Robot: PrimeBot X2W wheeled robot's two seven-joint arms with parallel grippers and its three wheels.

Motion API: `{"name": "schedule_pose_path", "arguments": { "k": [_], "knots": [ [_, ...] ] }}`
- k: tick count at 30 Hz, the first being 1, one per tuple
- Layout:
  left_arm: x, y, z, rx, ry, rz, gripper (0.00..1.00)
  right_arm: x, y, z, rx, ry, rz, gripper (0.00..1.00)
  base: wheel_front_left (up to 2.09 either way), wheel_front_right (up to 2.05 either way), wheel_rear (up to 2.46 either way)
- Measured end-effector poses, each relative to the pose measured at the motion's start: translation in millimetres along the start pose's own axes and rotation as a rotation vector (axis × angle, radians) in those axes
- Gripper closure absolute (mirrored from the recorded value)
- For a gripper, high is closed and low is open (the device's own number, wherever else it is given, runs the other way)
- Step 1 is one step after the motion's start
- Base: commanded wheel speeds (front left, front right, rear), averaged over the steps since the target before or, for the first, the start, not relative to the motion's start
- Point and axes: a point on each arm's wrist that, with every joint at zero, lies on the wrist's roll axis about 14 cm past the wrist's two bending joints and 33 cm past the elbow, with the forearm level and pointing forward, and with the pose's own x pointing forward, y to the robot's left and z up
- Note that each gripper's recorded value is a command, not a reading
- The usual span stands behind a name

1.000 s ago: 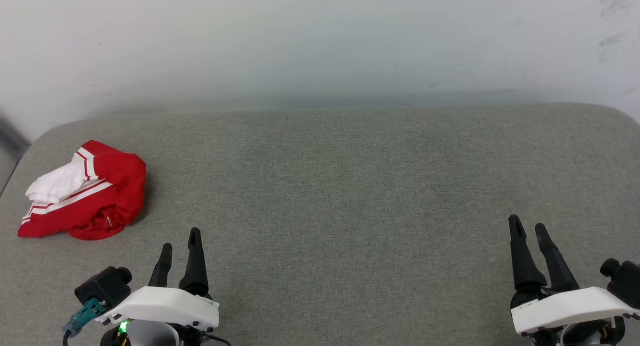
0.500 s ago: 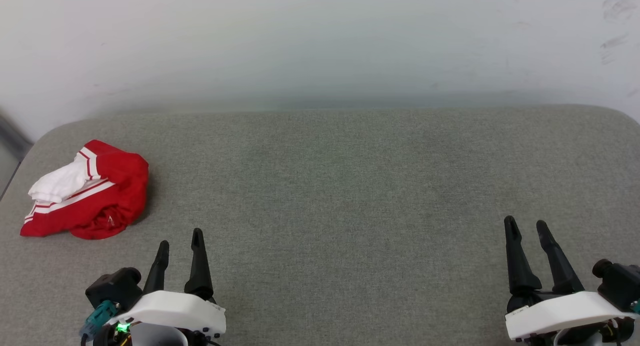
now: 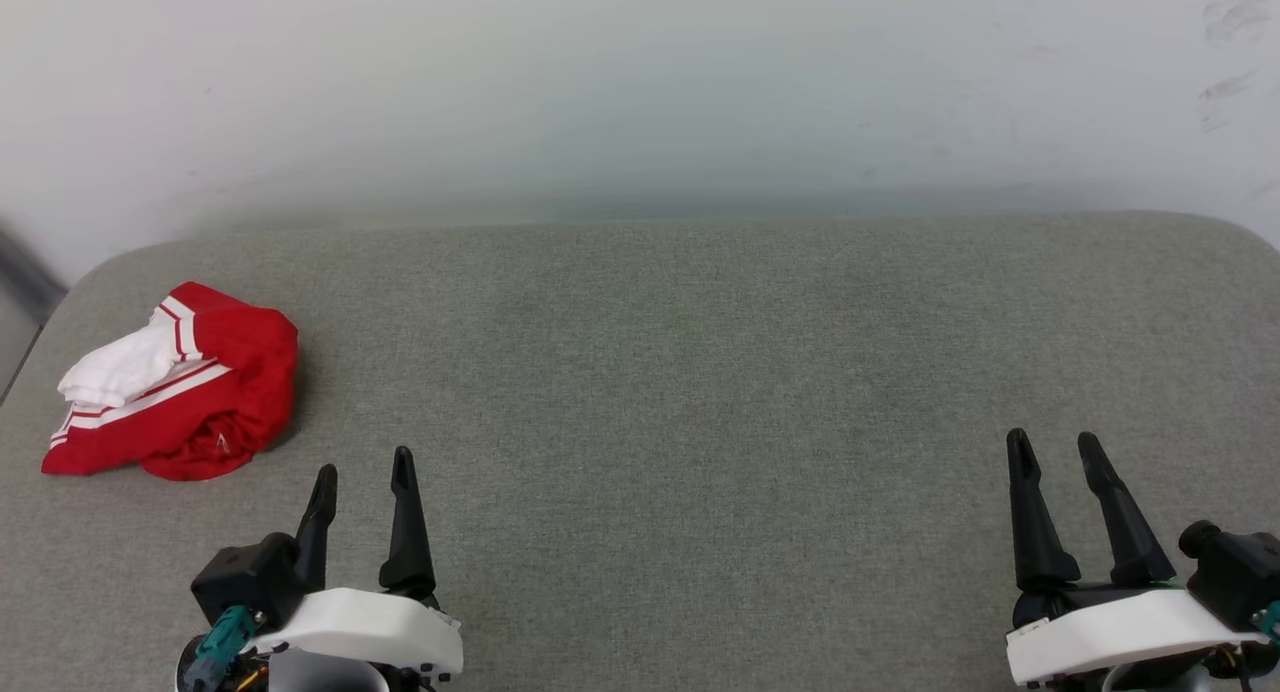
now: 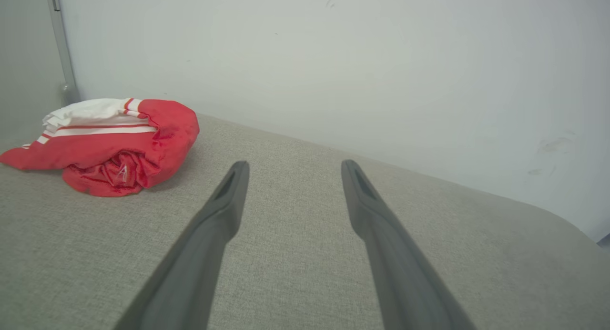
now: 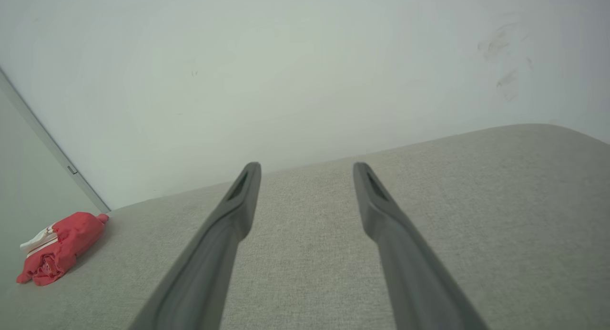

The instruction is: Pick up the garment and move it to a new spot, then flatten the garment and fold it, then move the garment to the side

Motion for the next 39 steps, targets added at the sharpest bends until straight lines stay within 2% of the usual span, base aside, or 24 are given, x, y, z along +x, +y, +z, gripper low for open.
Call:
{"name": "schedule_pose_path", "arguments": {
  "k": [39],
  "knots": [
    [-12,-13,4,0.24,-0.076,-0.089,0.0,-7,6,3,-0.174,-0.041,0.039,0.0,0.0,0.0,0.0]
  ]
}}
